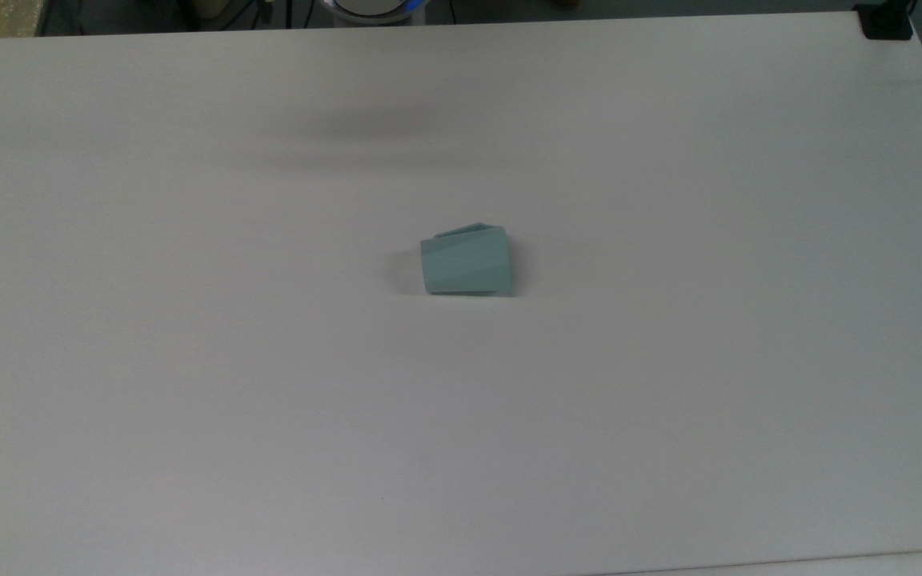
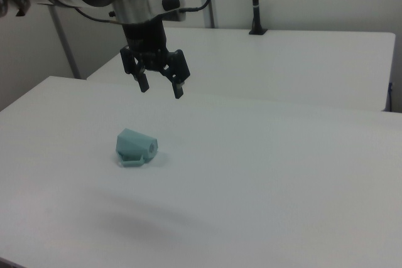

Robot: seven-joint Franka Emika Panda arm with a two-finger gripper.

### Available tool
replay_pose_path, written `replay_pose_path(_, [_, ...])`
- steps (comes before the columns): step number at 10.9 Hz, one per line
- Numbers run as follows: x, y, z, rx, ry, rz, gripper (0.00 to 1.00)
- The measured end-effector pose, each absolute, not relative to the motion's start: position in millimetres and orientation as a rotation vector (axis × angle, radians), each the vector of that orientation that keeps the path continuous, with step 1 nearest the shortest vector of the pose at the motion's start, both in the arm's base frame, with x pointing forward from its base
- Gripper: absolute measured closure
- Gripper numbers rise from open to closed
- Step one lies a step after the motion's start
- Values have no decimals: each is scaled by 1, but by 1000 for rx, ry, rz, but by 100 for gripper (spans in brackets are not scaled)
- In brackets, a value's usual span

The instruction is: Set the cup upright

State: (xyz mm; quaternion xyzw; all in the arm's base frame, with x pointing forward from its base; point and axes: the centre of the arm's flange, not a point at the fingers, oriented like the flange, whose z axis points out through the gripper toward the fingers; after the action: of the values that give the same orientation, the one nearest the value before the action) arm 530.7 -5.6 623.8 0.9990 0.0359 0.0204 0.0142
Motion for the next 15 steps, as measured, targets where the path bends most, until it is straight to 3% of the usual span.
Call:
replay_pose_path(4, [531,8,624,3111,111,65,0])
replay_pose_path(7, [532,103,610,3039,124,54,0])
replay_pose_path(10, [530,202,564,2864,173,38,0])
replay_pose_path(15, [532,301,487,2487,226,181,0])
